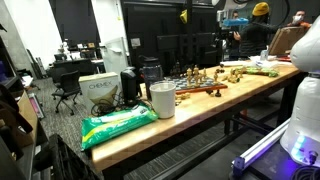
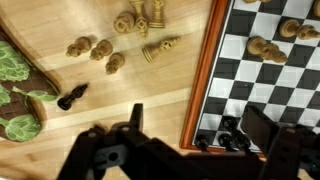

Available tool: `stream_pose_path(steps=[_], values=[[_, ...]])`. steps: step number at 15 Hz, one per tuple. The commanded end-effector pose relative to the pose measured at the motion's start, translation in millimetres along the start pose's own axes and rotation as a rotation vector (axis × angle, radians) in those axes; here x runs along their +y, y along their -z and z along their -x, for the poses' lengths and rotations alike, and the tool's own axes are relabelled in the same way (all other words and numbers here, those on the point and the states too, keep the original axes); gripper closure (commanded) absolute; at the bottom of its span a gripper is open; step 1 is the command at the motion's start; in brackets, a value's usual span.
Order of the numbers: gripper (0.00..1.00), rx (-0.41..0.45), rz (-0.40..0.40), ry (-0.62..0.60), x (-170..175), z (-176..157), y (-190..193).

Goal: Put one white chess piece on the chess board.

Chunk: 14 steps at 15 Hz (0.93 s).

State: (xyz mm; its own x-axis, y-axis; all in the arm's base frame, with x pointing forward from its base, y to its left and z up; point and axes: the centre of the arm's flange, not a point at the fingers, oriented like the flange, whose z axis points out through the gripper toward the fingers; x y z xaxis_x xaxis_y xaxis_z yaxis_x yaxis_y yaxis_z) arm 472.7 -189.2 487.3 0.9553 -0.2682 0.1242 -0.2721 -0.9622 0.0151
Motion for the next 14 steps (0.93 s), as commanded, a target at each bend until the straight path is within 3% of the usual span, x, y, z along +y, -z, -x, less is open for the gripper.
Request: stream_pose_path(steps=[1,2,14], values=[[0.00,0.019,0.034,-0.082,25.4,0.5,-10.7],[0.00,0.003,0.008,-0.045,16.7,-1.0,-7.6],[0.00,-0.008,0.009,-0.046,16.8,-2.6,-14.3]])
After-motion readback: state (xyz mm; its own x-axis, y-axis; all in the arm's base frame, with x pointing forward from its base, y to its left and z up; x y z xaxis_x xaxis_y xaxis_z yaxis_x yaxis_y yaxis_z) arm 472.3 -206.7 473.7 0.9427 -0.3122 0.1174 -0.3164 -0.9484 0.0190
